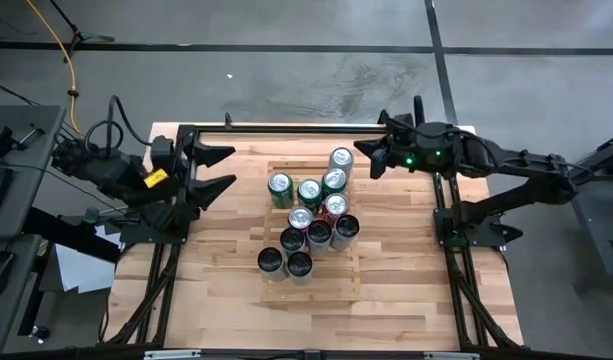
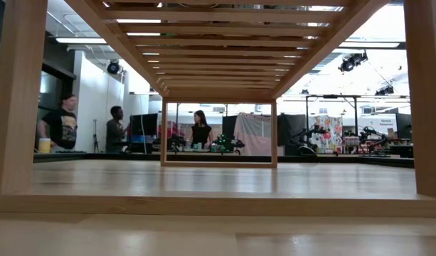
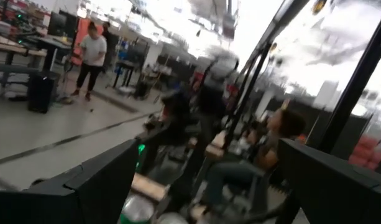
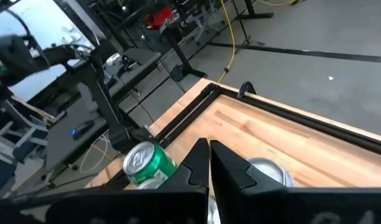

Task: Place canned beverage on shelf
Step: Adjust the soda cans

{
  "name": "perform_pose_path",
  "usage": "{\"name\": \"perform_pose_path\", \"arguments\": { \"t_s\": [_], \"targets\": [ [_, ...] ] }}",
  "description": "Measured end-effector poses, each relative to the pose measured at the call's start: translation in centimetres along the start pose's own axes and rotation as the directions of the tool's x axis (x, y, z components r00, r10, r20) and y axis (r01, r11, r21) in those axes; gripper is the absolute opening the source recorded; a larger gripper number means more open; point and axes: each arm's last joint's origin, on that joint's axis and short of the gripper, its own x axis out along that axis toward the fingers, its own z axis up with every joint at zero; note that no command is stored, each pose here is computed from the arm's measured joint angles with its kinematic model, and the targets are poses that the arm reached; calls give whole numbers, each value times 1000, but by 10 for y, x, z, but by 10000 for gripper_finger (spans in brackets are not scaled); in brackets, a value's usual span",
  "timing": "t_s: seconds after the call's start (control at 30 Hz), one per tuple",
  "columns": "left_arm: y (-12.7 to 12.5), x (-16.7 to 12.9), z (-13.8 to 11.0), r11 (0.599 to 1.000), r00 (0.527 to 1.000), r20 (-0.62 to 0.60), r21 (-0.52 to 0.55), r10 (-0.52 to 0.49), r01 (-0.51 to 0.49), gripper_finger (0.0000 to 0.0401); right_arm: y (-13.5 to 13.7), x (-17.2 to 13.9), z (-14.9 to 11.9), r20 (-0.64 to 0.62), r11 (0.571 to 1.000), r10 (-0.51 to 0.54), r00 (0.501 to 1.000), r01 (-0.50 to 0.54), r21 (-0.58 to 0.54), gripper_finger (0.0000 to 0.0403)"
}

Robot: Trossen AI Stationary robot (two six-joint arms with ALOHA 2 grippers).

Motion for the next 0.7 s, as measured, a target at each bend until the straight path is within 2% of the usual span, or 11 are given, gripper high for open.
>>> {"name": "perform_pose_path", "arguments": {
  "t_s": [0.13,0.3,0.43,0.57,0.7],
  "targets": [
    [6,2,-7,997,997,-52,68,49,-46,376,-4,2,4,17,1000,-19,1000,19,11,0],
    [17,9,-4,980,983,-6,83,181,-180,376,-13,5,10,38,998,-58,998,59,-8,0],
    [30,19,-3,947,953,35,103,302,-304,376,-24,8,17,80,988,-128,989,134,-76,0],
    [46,29,0,903,909,83,110,408,-416,376,-44,11,30,113,950,-200,973,220,-219,0],
    [65,41,2,843,851,123,123,510,-523,376,-71,15,45,87,939,-206,975,222,-264,0]
  ]
}}
